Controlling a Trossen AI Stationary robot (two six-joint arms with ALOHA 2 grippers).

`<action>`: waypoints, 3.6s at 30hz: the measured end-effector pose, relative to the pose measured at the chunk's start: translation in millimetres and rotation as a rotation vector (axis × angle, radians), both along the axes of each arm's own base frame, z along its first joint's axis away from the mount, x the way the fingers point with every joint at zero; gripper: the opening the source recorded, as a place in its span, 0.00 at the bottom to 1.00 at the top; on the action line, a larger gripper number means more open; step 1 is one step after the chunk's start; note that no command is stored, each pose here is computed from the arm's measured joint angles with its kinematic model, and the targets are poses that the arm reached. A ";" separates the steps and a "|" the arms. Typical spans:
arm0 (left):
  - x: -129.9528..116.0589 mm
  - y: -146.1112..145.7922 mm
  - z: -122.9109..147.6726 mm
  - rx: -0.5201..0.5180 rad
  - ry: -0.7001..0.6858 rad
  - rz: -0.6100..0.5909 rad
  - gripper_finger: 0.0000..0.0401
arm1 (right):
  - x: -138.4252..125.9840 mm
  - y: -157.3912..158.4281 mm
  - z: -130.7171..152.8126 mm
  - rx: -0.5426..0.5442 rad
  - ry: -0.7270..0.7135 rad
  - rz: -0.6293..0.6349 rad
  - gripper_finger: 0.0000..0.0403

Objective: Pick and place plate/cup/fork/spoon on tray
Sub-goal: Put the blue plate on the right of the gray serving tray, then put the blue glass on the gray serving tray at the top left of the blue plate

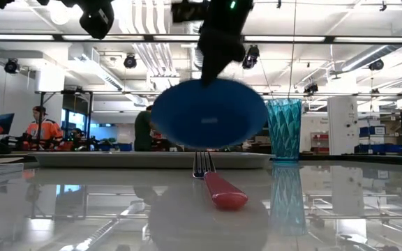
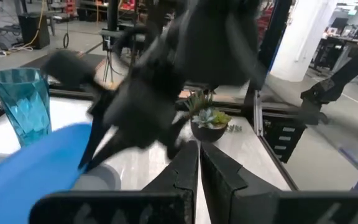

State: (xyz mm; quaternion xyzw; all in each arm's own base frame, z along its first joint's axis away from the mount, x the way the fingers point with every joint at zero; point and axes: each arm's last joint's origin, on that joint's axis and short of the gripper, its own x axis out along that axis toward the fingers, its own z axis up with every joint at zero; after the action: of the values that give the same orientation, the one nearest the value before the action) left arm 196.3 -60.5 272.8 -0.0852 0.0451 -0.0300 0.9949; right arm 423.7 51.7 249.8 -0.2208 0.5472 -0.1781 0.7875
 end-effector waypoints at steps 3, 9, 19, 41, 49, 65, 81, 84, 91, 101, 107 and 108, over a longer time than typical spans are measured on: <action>-0.4 -0.3 0.1 0.000 0.001 -0.002 0.00 | 7.6 -9.2 -16.8 -0.005 0.032 -0.024 0.02; -0.2 -0.8 -0.5 0.003 0.004 0.000 0.00 | 16.7 -20.8 -33.1 -0.017 0.044 -0.044 0.02; -0.5 0.6 0.7 0.003 -0.006 0.048 0.00 | 25.7 -31.0 -33.1 0.013 -0.037 -0.065 0.02; -0.6 0.6 -1.1 0.002 0.007 0.047 0.00 | 34.2 -43.9 -50.8 0.191 -0.077 -0.145 0.21; -0.6 0.7 -1.3 0.002 0.009 0.050 0.00 | 26.9 -38.5 -27.9 0.271 -0.112 -0.121 0.22; -0.9 0.8 -3.7 -0.015 0.034 0.052 0.00 | -12.2 8.5 42.8 0.306 -0.209 -0.002 0.13; -1.0 0.6 -3.6 -0.016 0.034 0.052 0.00 | -57.0 -13.1 103.1 0.343 -0.324 0.001 0.11; -1.0 0.6 -3.6 -0.017 0.034 0.052 0.00 | -70.7 -25.3 109.7 0.348 -0.352 -0.037 0.11; -0.9 0.6 -3.6 -0.017 0.034 0.052 0.00 | -103.2 -67.0 99.7 0.350 -0.373 -0.216 0.11; -0.9 0.6 -3.6 -0.017 0.033 0.051 0.00 | -147.9 -149.7 77.1 0.360 -0.457 -0.653 0.11; -0.9 0.6 -3.6 -0.016 0.033 0.051 0.00 | -162.7 -189.1 66.7 0.382 -0.458 -0.800 0.16; -0.9 0.6 -3.6 -0.016 0.033 0.051 0.00 | -163.5 -193.9 64.5 0.396 -0.454 -0.812 0.19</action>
State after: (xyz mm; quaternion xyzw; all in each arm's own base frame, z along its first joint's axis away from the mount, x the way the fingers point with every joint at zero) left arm 195.4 -59.9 269.2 -0.0950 0.0591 -0.0035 0.9937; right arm 260.3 -142.2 314.3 0.2078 0.4271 -0.4065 0.7805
